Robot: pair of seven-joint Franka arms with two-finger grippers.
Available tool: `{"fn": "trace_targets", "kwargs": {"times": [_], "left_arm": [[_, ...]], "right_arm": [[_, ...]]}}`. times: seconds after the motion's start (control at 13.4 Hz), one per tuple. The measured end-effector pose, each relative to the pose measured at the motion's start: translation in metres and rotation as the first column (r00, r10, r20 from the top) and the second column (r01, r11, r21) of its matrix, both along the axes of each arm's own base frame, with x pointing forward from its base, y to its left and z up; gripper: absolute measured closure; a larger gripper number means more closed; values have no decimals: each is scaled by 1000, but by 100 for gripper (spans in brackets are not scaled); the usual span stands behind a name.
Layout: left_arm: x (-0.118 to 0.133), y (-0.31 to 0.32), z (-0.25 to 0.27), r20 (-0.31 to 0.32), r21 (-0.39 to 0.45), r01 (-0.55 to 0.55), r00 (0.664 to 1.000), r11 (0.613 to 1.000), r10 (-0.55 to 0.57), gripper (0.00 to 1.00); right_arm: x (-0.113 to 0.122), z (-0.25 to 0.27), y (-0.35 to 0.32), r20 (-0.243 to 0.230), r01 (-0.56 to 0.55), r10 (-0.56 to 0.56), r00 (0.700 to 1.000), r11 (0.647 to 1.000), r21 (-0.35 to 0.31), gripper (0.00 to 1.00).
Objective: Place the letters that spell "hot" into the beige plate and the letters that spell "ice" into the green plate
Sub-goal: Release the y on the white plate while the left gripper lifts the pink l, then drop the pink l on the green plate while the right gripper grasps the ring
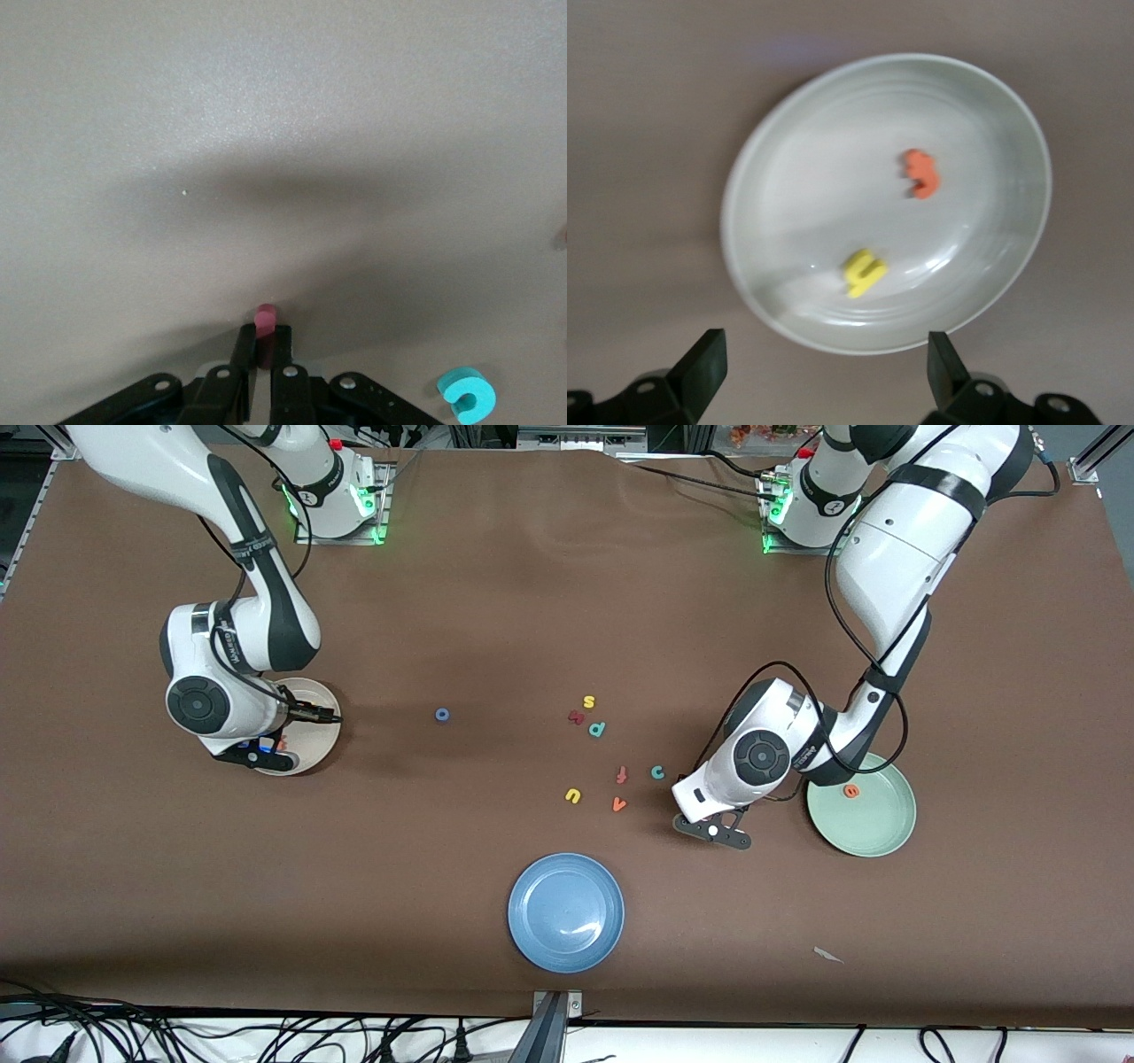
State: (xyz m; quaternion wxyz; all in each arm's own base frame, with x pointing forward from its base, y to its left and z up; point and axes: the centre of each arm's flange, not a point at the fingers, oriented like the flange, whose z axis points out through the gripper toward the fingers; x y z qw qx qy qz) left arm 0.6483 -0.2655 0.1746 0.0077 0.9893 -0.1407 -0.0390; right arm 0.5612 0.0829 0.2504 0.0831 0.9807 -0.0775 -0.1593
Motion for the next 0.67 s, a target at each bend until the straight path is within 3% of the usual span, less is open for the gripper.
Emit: {"fn": "trace_targets", "kwargs": {"times": [0.45,0.67], "left_arm": [[23,56,23,-4,27,-62,998,998,62,90],[32,109,49,-41,59,-27,999,998,29,90]], "right_arm": [[-22,3,108,45,19,-21,999,999,46,1],[-36,-12,141,93,37,-44,995,997,73,1]]}}
